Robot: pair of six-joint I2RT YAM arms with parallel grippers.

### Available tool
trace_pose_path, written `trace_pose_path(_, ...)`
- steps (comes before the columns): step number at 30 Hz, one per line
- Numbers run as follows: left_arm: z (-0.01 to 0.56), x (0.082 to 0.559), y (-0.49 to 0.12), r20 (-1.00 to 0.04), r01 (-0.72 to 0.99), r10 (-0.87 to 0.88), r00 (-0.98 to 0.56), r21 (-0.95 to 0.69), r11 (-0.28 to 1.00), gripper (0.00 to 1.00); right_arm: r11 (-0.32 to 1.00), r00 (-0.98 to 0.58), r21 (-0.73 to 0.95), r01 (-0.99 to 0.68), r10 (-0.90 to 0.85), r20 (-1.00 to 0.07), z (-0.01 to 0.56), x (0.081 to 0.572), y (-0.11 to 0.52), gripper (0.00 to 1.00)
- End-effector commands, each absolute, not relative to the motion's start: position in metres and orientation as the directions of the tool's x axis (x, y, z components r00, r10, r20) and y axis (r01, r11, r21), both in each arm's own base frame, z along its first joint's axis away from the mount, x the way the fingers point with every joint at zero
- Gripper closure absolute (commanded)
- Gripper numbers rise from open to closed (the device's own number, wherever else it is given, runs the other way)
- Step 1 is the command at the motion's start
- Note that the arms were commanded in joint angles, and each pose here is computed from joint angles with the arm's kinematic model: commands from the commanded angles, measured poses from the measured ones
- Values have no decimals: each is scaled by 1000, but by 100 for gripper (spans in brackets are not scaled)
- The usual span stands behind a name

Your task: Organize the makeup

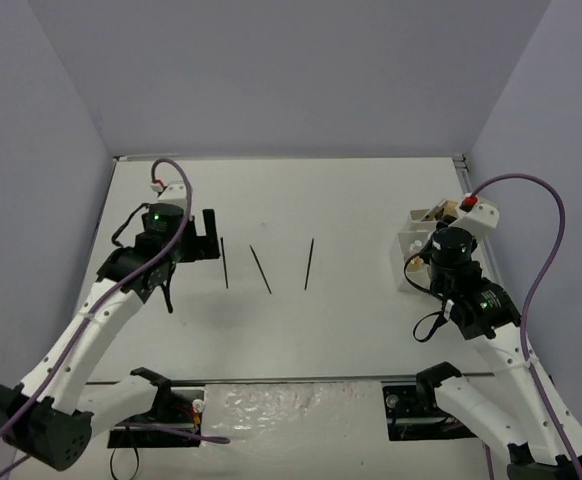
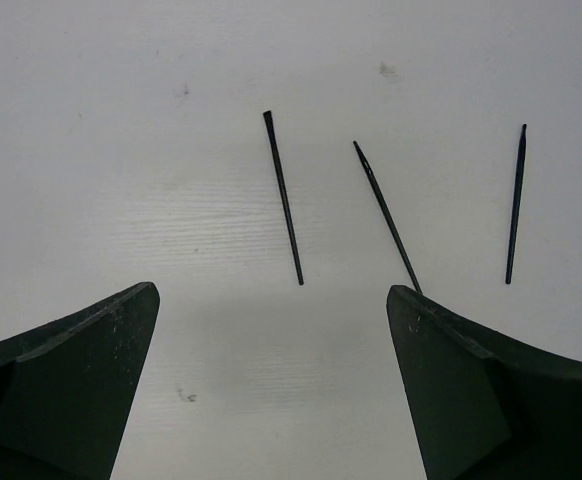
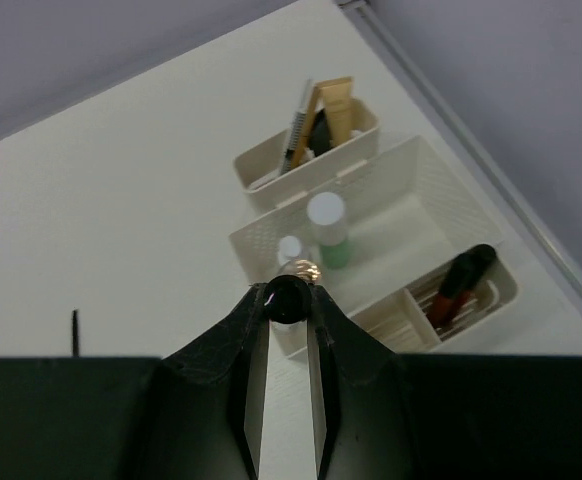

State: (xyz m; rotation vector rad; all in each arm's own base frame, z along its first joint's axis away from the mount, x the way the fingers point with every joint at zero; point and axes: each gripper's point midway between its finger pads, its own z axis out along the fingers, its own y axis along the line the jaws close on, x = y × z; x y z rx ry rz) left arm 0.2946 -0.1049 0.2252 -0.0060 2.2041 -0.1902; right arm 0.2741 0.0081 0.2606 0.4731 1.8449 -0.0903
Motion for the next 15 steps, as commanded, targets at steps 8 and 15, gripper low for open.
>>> trace_pose_path(8,209,281,-67,-758,13,-127,-640,-176,984,3,726,-151,90,682,260,-954,247,253,-69,100)
trace_pose_path(15,205,281,-61,-746,-2,-165,-645,-215,977,3,686,-154,73,724,264,-952,229,256,-73,100)
